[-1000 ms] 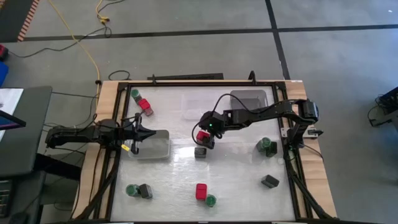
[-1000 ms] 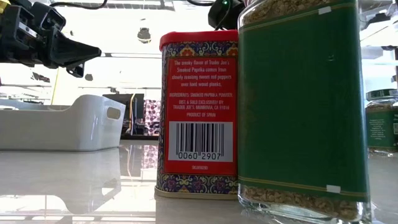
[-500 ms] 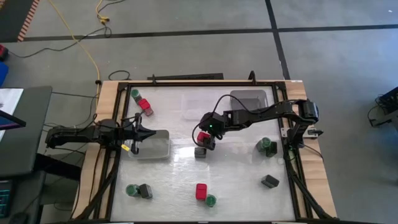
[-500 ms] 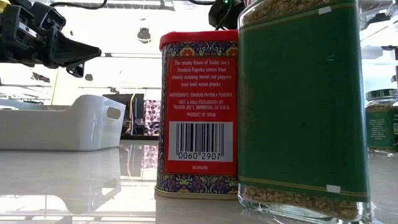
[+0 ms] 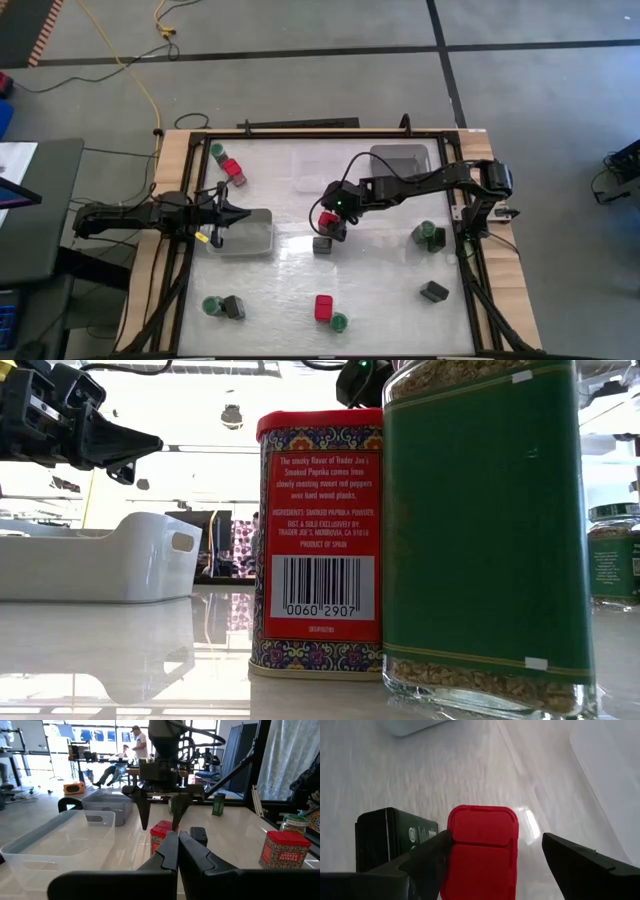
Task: Sort spices by type
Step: Put the red seasoning can into the transparent bin
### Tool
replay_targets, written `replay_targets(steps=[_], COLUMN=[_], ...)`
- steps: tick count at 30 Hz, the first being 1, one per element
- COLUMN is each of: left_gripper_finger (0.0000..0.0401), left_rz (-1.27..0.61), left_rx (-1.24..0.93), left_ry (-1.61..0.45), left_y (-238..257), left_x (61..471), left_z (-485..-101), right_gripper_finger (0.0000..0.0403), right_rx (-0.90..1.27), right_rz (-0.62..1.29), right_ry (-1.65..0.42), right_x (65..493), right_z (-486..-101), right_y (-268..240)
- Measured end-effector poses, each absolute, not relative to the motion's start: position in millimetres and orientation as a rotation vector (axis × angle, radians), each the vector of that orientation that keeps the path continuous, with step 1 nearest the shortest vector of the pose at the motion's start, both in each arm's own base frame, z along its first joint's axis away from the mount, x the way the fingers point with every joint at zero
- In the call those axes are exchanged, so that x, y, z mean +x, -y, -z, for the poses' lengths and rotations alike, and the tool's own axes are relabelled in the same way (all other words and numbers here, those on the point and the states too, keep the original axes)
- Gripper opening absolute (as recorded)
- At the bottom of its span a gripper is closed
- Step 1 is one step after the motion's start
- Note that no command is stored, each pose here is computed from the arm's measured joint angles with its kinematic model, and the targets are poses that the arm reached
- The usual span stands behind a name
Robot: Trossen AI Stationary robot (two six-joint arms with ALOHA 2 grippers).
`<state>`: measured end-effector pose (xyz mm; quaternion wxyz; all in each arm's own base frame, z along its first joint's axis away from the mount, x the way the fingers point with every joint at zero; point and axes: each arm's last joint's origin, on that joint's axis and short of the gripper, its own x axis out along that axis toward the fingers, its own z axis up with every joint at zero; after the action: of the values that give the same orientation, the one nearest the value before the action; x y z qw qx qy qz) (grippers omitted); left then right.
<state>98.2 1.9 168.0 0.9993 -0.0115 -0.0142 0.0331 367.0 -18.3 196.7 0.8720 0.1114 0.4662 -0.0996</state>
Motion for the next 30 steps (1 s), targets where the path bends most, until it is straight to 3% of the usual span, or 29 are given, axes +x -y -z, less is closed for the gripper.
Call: replay_targets(steps=[18,30], left_gripper_finger=[0.0,0.0], left_rz=[-0.066,-0.066], left_rx=[-0.023,-0.023], left_ry=[0.029,0.029], left_y=[-1.9,-1.9], left_x=[98.2,98.2], left_z=[-168.0,-168.0], right_gripper_finger=[0.0345,0.0345], right_rx=[0.222,0.151], right_rz=[0.208,0.15], right_ry=[-0.836,-0.955], right_x=[380.0,388.2], right_z=[-226.2,-193.6], right_y=[28.1,6.0])
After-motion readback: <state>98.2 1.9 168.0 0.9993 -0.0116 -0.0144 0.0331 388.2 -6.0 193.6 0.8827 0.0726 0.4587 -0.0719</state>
